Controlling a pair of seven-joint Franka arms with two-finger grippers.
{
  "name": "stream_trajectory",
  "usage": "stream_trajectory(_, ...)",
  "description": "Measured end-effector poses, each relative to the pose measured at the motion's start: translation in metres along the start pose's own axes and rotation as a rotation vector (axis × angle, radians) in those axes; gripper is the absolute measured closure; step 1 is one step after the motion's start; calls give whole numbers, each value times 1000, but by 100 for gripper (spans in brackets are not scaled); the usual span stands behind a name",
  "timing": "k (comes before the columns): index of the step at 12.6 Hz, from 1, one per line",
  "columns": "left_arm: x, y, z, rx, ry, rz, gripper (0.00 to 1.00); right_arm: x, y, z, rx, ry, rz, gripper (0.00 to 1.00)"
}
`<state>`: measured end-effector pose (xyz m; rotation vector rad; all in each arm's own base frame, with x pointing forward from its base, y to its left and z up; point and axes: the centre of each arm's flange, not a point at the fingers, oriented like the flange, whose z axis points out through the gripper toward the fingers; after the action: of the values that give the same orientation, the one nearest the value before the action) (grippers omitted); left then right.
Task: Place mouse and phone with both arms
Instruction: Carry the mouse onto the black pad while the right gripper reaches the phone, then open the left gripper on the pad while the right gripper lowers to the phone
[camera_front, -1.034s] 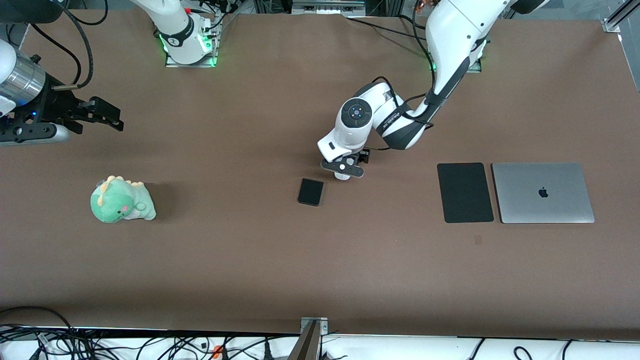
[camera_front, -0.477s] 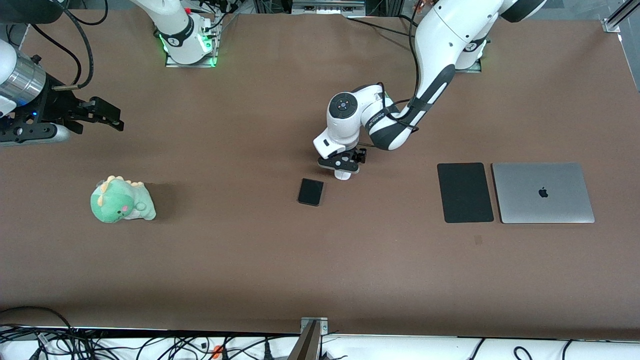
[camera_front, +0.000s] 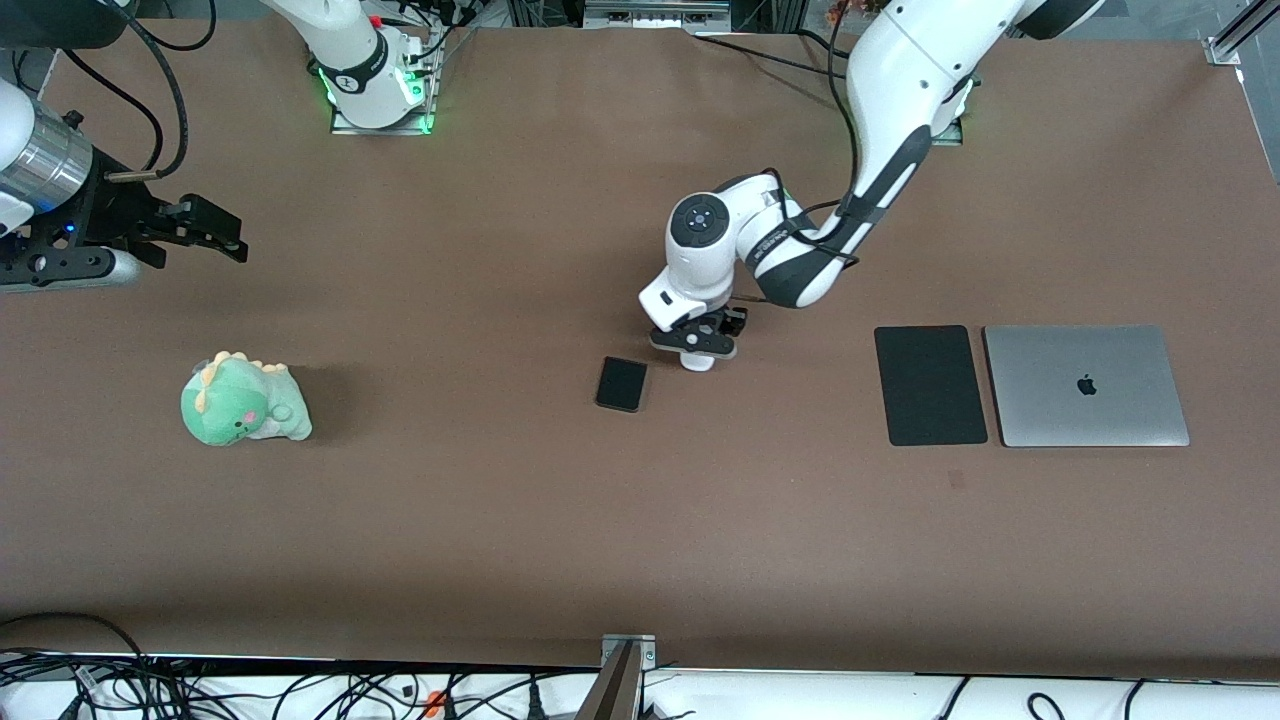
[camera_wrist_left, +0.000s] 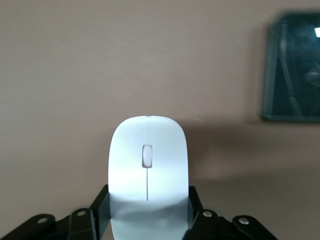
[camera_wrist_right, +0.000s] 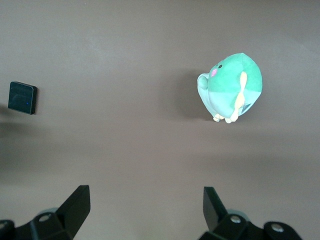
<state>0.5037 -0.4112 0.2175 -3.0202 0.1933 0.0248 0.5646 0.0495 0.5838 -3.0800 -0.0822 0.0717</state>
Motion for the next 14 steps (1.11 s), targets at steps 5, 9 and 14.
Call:
stream_trajectory(5,66,-172,-79,28,-214,-78,37,7,-5,17,-4,-31,-7,0)
stream_trajectory(9,88,-327,-55,-26,-285,-93,37,31,-65,61,-17,-27,33,0)
stream_trajectory(14,66,-407,27,-123,-242,-106,37,53,-218,175,-34,17,217,0)
